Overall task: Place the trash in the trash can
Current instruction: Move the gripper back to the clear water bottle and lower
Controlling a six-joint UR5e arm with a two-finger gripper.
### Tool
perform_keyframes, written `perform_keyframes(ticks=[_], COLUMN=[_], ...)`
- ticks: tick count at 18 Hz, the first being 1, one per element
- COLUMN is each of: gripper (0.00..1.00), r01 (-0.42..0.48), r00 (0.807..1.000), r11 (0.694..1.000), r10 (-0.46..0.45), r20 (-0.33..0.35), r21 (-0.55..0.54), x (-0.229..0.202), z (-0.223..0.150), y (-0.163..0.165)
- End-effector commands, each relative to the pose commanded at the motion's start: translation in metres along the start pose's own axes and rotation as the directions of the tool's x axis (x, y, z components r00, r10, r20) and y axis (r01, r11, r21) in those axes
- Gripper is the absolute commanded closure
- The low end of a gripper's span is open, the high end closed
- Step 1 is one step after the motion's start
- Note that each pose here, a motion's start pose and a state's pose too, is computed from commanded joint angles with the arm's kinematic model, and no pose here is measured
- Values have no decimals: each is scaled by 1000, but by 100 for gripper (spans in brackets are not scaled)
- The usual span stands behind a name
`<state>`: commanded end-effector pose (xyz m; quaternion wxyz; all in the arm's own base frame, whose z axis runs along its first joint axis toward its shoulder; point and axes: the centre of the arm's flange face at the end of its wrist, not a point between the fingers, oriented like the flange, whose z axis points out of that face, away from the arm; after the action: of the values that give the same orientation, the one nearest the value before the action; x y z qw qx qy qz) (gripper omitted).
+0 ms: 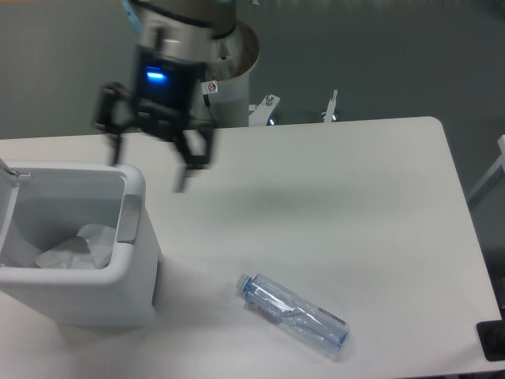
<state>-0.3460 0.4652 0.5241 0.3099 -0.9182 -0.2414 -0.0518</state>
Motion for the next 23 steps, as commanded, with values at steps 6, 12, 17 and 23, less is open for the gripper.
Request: perform_keyframes(ticks=[6,12,17,23], gripper=[0,0,0,0], r01=[297,458,507,544], r00=[954,883,856,829], r11=[948,874,843,812], r10=[-289,-427,-467,-480], r20=[83,196,222,287], r21=[-112,-162,-180,-211], x=[-116,-183,-211,-232], z=[80,157,198,242], y=[7,-6,-8,1])
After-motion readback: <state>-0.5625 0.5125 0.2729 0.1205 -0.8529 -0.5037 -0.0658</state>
